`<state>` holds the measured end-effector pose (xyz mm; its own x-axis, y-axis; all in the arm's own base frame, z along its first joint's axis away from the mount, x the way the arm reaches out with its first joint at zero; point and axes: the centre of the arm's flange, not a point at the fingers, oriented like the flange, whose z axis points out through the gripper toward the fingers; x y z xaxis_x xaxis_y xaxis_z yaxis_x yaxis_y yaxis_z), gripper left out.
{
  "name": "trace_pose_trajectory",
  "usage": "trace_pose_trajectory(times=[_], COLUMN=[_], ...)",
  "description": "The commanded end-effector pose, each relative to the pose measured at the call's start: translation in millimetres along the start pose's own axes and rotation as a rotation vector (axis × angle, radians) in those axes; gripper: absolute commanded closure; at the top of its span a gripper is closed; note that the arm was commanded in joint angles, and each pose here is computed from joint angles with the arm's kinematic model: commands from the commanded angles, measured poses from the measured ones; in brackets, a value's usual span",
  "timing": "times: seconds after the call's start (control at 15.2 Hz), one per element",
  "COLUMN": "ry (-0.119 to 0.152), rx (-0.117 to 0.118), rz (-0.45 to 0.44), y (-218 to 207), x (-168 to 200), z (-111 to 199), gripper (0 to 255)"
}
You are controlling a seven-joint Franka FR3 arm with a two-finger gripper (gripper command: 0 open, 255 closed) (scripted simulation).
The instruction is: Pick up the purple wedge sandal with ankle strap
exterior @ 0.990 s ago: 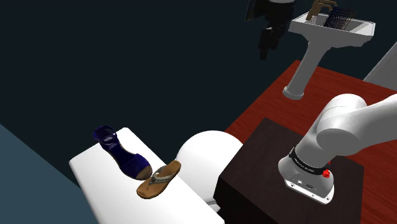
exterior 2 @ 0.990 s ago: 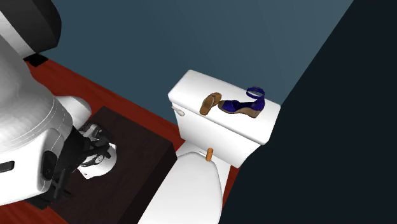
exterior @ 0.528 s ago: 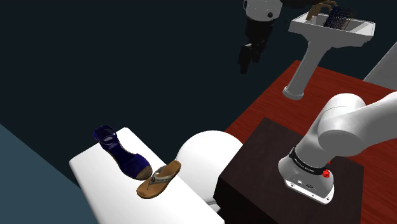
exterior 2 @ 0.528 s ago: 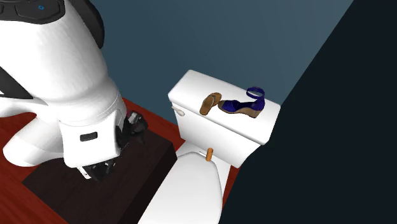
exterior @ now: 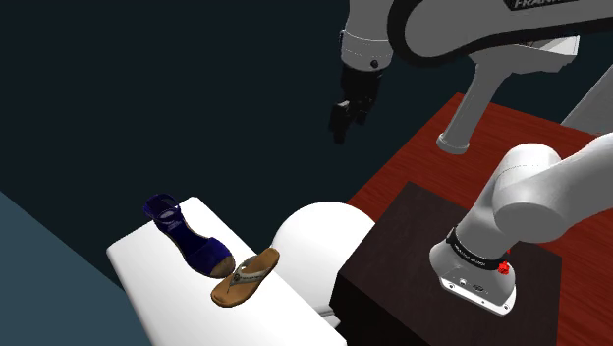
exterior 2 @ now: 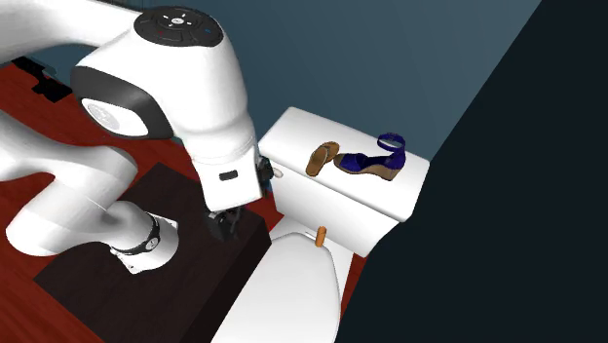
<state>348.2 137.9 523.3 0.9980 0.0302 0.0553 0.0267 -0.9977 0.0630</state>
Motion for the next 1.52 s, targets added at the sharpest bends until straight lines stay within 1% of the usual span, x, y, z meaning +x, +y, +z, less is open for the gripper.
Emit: trace_pose_trajectory(times=[0.0, 0.73, 1.45], ry=[0.015, 0.094, 0.172], rx=[0.007, 0.035, 0.064], rz=[-0.002, -0.015, -0.028], y=[-21, -144, -269], x=[7, 44, 82], z=[10, 61, 105], gripper=[0, 0, 0])
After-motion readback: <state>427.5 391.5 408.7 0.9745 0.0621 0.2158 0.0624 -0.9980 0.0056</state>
